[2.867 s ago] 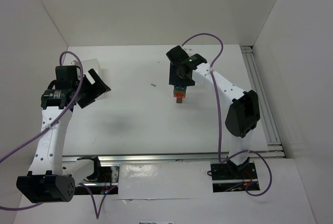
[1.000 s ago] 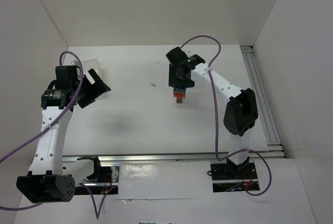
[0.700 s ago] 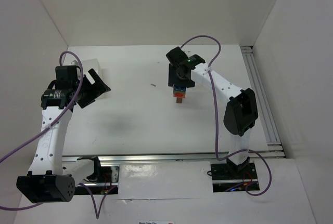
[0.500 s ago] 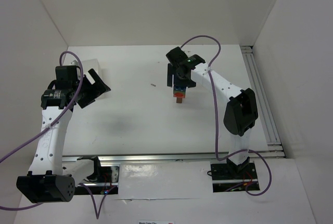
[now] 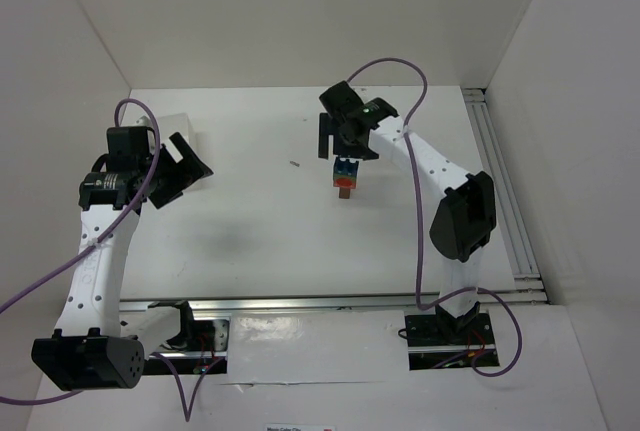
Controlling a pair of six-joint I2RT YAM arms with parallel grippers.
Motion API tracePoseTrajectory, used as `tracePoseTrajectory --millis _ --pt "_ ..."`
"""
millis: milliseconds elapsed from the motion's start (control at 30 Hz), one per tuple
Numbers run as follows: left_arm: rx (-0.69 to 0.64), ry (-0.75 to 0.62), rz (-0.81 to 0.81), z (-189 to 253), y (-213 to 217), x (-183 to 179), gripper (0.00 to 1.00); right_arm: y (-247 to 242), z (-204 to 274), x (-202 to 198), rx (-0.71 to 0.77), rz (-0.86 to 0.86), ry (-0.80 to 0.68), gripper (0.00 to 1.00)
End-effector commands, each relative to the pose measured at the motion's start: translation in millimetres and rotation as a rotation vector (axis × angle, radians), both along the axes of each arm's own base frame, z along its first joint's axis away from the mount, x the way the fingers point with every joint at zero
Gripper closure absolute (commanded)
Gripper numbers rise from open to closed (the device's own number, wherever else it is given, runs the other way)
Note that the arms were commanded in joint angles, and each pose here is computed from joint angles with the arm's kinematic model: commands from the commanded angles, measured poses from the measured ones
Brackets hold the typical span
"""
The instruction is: Build the wood block tower
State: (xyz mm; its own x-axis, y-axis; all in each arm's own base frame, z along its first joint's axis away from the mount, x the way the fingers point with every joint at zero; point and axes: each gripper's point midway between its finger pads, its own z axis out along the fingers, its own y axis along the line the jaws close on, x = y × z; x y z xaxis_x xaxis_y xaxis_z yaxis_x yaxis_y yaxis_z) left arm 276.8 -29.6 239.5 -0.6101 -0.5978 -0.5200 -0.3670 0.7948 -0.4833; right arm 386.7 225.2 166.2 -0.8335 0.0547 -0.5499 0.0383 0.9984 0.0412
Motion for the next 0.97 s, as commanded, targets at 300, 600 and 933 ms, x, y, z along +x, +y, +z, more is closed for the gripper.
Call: tracePoseTrajectory --millis 300,600,933 --pt "0.032 -0.033 0.050 2.6 10.4 2.4 0.01 -163.7 110.9 -23.4 0.052 -0.472 -0.471 0.01" --pt "0.051 -0.061 0.034 11.1 10.8 -3.3 0.00 -244.2 17.9 -84.3 0.128 -0.693 -0.254 0.01" --pt "0.072 -0.081 0.002 22.8 9.8 -8.4 0.00 -249.4 -34.3 -115.9 0.086 -0.665 -0.149 0.01"
